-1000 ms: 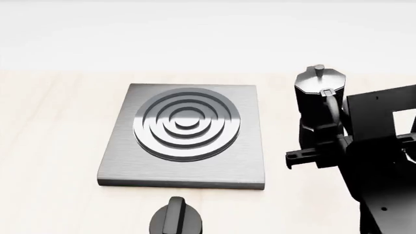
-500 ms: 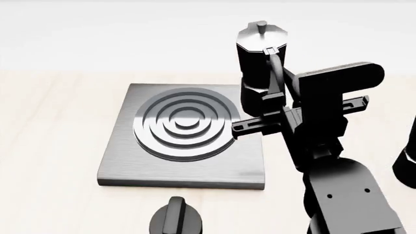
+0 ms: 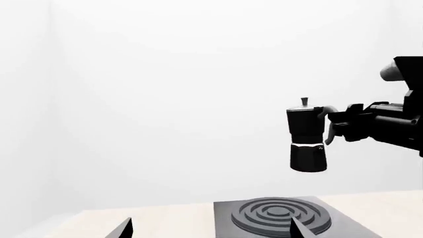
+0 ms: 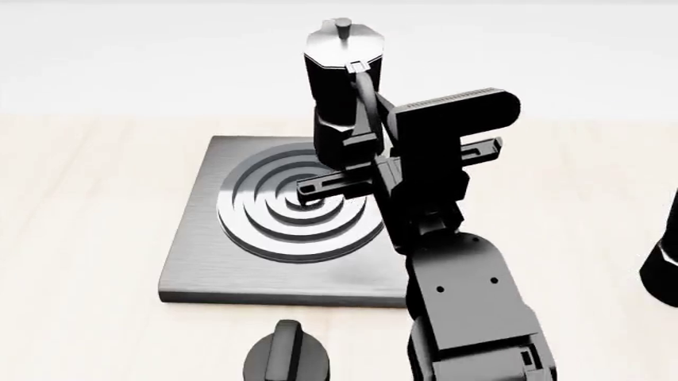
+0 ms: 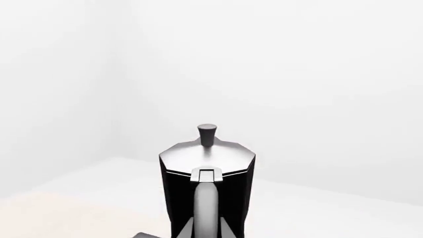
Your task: Put both moka pots on the stove.
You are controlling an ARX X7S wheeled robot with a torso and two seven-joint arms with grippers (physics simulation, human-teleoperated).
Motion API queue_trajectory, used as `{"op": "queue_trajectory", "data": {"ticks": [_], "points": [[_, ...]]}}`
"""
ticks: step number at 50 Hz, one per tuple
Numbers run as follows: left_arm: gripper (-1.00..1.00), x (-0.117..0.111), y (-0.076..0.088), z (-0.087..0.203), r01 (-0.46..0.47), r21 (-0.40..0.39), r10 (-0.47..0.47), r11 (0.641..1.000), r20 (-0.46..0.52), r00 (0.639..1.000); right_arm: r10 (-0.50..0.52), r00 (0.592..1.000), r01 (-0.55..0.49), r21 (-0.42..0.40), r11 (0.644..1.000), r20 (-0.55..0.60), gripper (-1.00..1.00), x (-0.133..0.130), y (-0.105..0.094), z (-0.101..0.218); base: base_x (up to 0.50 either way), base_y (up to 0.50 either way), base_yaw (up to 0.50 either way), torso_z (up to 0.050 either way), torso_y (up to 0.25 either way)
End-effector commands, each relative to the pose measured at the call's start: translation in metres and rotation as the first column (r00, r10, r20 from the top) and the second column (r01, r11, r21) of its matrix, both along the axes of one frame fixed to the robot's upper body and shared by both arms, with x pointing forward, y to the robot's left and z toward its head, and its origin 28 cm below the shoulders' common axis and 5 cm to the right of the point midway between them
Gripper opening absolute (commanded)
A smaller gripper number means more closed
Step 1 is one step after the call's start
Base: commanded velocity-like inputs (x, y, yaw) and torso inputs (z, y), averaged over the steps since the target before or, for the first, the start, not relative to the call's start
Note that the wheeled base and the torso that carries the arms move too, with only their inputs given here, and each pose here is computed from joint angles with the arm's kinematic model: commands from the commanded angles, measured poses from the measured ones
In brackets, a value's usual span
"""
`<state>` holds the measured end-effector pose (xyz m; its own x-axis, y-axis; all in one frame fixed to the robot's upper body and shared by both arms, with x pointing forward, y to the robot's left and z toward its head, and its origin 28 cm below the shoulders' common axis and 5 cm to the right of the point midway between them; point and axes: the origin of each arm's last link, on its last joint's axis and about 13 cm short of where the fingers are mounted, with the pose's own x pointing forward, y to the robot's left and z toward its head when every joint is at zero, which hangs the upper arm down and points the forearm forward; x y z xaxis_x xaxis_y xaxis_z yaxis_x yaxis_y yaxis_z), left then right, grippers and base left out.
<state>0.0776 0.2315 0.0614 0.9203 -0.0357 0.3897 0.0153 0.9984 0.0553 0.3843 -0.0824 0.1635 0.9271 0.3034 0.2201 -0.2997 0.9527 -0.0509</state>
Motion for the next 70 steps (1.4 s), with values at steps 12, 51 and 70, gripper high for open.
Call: {"op": "queue_trajectory", "data": {"ticks": [12, 51, 70], "points": [[1.0, -0.003, 0.001, -0.001, -0.003, 0.006, 0.003, 1.0, -0.003, 1.0, 0.102, 0.995, -0.103, 0.03, 0.994, 0.017, -1.0, 0.013, 0.042, -0.009, 0.0, 0.0, 0.0, 0.0, 0.001], [1.0, -0.007, -0.006, 0.0, 0.038, 0.032, -0.038, 0.999, 0.005, 0.999, 0.154, 0.988, -0.154, 0.044, 0.987, -0.004, -1.0, 0.015, 0.057, -0.027, 0.0, 0.0, 0.0, 0.0, -0.022], [1.0, -0.008, -0.006, 0.004, 0.04, 0.022, -0.041, 0.999, 0.024, 0.999, 0.152, 0.987, -0.151, 0.026, 0.988, -0.045, -1.0, 0.014, 0.055, -0.039, 0.0, 0.0, 0.0, 0.0, -0.114]]}}
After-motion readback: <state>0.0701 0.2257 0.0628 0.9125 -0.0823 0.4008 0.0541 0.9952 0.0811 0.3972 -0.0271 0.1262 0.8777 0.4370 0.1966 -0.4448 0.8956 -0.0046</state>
